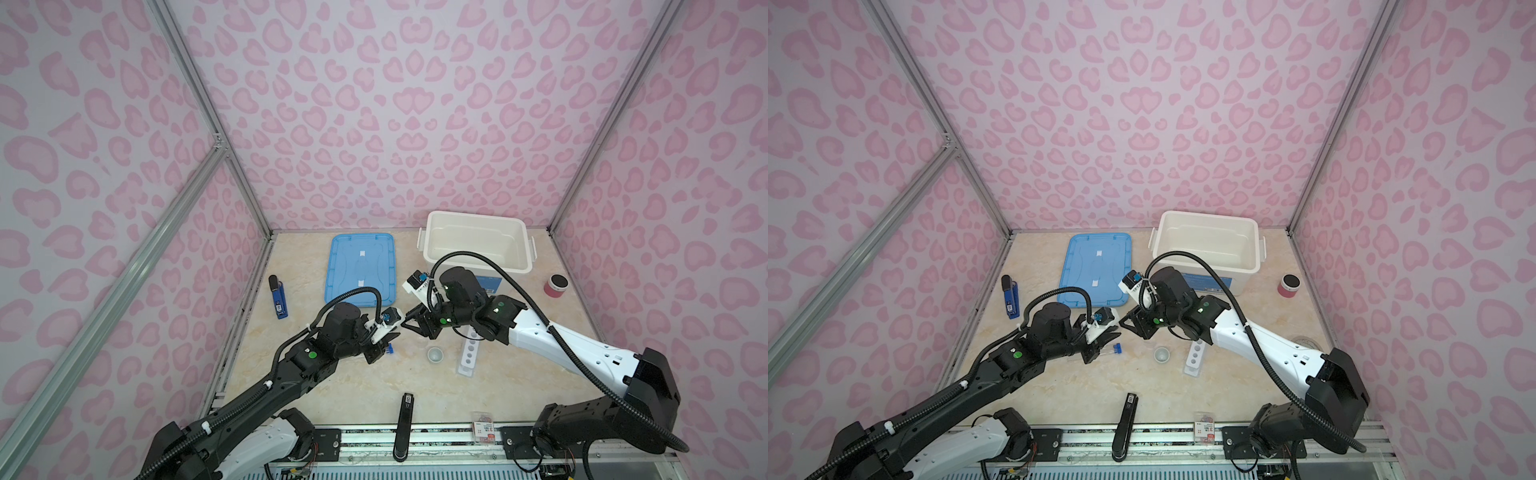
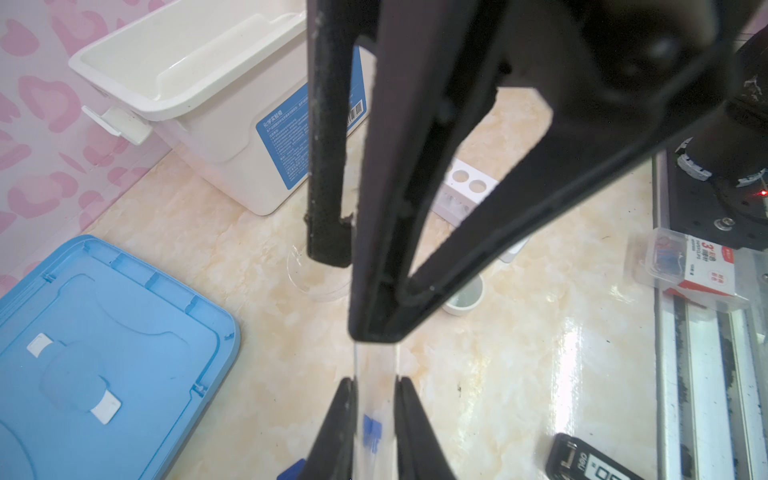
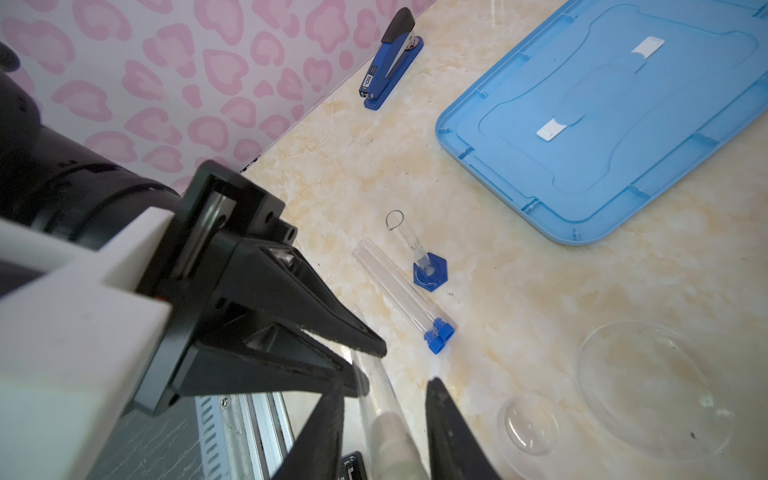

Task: Organize the chemistry lab equipment
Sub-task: 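Reach the right gripper to the tube held by the left gripper and grasp it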

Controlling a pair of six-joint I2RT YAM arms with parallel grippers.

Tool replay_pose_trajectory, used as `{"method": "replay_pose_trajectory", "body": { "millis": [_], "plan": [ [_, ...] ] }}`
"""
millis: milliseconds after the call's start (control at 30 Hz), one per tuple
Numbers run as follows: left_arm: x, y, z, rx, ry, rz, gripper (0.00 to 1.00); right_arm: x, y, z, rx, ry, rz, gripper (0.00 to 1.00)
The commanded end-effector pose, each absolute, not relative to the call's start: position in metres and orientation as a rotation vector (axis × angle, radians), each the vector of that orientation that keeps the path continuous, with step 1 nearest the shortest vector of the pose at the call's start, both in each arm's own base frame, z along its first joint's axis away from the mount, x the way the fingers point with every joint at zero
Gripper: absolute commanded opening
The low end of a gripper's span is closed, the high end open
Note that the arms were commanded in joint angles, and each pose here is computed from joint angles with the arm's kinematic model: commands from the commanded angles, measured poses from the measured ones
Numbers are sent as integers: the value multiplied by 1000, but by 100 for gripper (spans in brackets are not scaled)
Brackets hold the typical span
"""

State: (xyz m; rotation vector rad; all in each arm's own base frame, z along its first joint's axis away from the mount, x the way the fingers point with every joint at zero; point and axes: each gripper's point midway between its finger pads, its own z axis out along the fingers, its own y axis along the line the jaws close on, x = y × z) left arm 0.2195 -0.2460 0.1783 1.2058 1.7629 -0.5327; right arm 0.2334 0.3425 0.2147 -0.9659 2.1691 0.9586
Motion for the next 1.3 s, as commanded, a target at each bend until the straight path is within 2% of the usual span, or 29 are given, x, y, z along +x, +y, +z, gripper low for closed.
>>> {"method": "replay_pose_trajectory", "body": {
  "millis": [0,500,633,833,933,1000,1100,1267],
  "plan": [
    [222,-248,186,1193,1729,-535,9,233,344,213,-966,2167,969,32],
    [222,-248,187,1187,1721,-534,9,233,340,213,-950,2173,953,26],
    [222,-248,187,1185,1721,-532,9,232,342,215,-950,2168,968,19],
    [223,-248,186,1184,1726,-529,10,233,342,213,-950,2175,969,14],
    [224,-247,186,1182,1728,-526,17,233,342,212,-950,2179,966,12],
    [224,-247,186,1180,1729,-526,30,233,342,212,-950,2181,962,12],
    [224,-247,186,1178,1727,-526,42,234,342,210,-947,2190,956,12],
    [225,-246,188,1166,1723,-515,50,237,339,210,-939,2203,924,11]
  ]
}}
